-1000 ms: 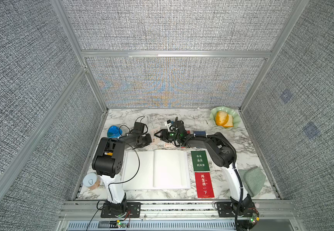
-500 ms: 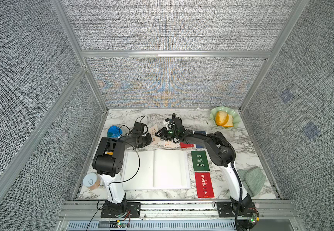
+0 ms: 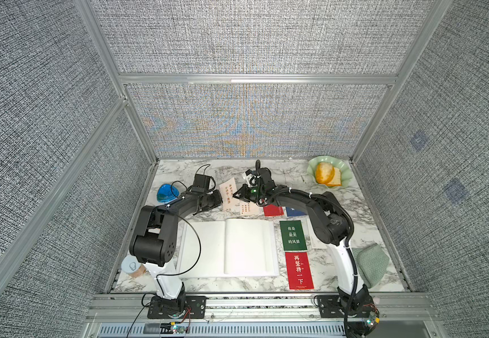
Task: Place the photos into the photo albums
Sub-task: Pick up the photo at the center of the board.
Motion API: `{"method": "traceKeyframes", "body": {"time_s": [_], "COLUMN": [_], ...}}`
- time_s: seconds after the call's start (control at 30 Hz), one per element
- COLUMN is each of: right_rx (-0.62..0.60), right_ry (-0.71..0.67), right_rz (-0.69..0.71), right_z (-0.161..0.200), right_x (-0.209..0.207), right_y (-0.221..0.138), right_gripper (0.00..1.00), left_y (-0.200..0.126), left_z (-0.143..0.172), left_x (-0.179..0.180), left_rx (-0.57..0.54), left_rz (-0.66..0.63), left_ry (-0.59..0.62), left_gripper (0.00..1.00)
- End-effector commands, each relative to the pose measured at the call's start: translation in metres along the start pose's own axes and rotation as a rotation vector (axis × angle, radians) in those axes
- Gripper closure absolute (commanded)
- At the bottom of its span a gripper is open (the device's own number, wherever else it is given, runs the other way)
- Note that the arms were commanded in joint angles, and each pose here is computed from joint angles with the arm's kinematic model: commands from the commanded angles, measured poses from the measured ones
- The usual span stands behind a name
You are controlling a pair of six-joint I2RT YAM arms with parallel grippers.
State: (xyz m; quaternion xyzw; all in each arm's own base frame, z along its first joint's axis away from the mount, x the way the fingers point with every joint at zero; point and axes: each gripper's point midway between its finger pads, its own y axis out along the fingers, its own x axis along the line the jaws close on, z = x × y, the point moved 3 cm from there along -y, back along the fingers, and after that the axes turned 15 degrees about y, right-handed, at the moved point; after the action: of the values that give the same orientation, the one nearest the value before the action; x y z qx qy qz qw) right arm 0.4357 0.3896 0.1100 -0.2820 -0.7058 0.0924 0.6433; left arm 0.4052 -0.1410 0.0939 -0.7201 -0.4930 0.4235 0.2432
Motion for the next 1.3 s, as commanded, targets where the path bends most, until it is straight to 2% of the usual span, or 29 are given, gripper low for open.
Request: {"method": "traceKeyframes", "body": {"time_s": [0.0, 0.1, 0.23, 0.33, 0.53, 0.67, 0.77, 0.87, 1.03, 1.17, 1.27], "right_rx": [0.003, 0.001, 0.004, 0.010, 0.022, 0.078, 0.147, 0.214, 0.260, 0.283, 0.298], "right_ry": [-0.016, -0.029, -0.037, -0.035, -0.041, -0.046, -0.049, -0.060, -0.076, -0.071, -0.056], "right_rz": [0.006, -0.005, -0.024, -0.045, -0.085, -0.148, -0.204, -0.264, -0.306, -0.336, -0.359], "right_z": [-0.002, -0.004, -0.004, -0.004, 0.001, 0.015, 0.029, 0.045, 0.065, 0.074, 0.079], "right_x": [0.001, 0.009, 0.018, 0.025, 0.036, 0.044, 0.050, 0.058, 0.062, 0.062, 0.061], "right_y": [-0.008, -0.017, -0.027, -0.035, -0.055, -0.069, -0.080, -0.092, -0.112, -0.118, -0.121], "right_gripper": [1.00, 1.00, 1.00, 1.00, 1.00, 1.00, 1.00, 1.00, 1.00, 1.00, 1.00], "left_y": [-0.015, -0.030, -0.052, -0.069, -0.088, -0.094, -0.097, -0.099, -0.103, -0.108, -0.109], "left_z": [-0.007, -0.016, -0.026, -0.033, -0.042, -0.044, -0.043, -0.040, -0.032, -0.024, -0.019], "left_x": [-0.005, -0.010, -0.018, -0.024, -0.032, -0.038, -0.046, -0.058, -0.073, -0.078, -0.080], "left_rx": [-0.020, -0.054, -0.106, -0.153, -0.218, -0.254, -0.281, -0.305, -0.327, -0.339, -0.334], "left_rz": [-0.005, -0.001, 0.007, 0.023, 0.091, 0.158, 0.248, 0.359, 0.506, 0.560, 0.593], "left_ry": [0.023, 0.034, 0.053, 0.056, 0.057, 0.063, 0.073, 0.089, 0.109, 0.121, 0.127], "left_gripper": [0.83, 0.76, 0.39, 0.27, 0.25, 0.25, 0.24, 0.17, 0.14, 0.23, 0.36]}}
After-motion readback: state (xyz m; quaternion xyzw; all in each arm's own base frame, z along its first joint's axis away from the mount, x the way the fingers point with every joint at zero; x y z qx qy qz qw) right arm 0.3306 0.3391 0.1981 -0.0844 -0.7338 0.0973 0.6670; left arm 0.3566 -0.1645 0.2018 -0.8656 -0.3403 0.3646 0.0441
